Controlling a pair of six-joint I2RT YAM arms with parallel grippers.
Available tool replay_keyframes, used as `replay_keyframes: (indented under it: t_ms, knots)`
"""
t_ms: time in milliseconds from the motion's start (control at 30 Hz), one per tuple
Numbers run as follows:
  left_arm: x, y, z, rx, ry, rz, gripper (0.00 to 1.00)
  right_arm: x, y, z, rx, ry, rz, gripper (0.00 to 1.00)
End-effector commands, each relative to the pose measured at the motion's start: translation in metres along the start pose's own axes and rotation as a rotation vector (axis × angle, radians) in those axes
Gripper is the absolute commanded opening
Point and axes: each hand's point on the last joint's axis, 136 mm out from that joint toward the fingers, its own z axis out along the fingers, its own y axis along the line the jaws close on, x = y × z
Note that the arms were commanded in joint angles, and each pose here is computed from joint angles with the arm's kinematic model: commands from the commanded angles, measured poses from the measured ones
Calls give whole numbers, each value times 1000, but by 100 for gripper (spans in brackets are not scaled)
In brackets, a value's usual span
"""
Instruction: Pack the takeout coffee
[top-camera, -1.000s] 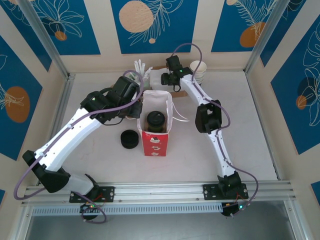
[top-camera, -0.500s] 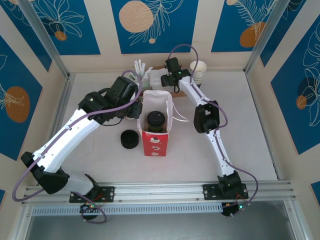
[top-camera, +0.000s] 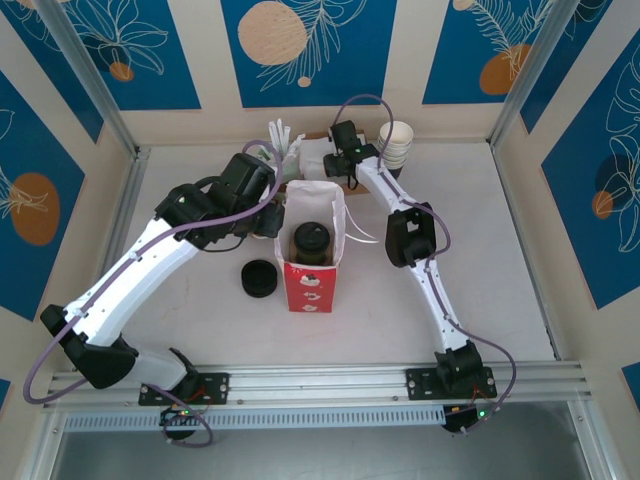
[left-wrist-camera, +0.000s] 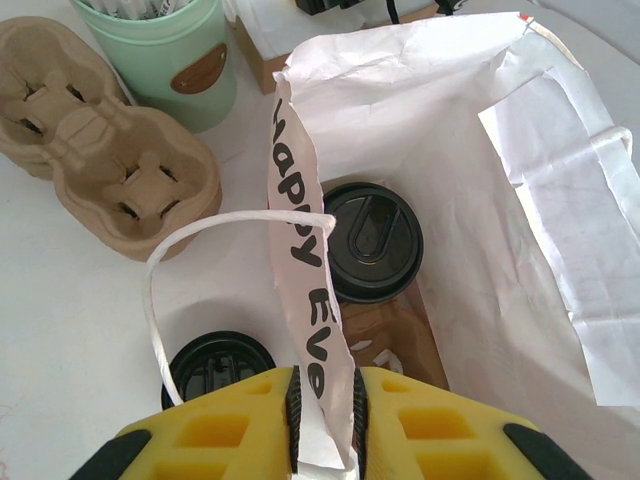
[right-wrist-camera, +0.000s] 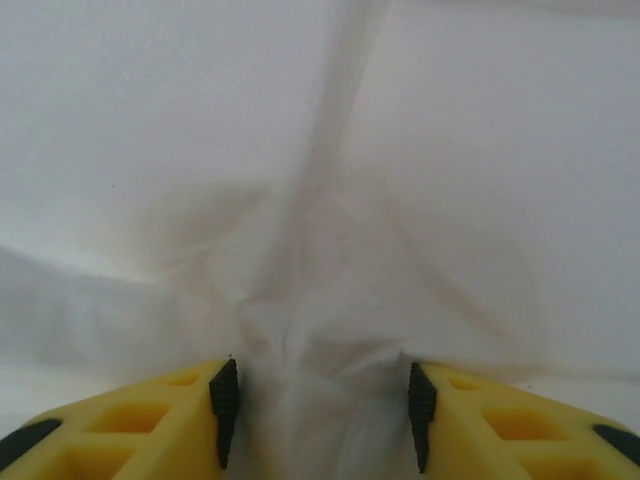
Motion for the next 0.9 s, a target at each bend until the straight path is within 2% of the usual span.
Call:
replay_keyframes:
  t_ms: [0, 233, 433, 600, 867]
  knots:
    - [0, 2, -12, 14, -6, -23, 23, -9, -4, -4, 0, -19, 6, 46]
    - [1, 1, -10, 15, 1, -15, 23, -28, -4, -20, -11, -63, 15, 38]
    - [3, 1, -10, 18, 4, -15, 23, -40, -8, -30, -14, -93, 25, 23]
    - [4, 2, -11, 18, 4, -13, 24, -47, -6, -40, -20, -107, 27, 15]
    - [3, 2, -13, 25, -4, -15, 24, -82, -1, -93, -36, -183, 28, 2]
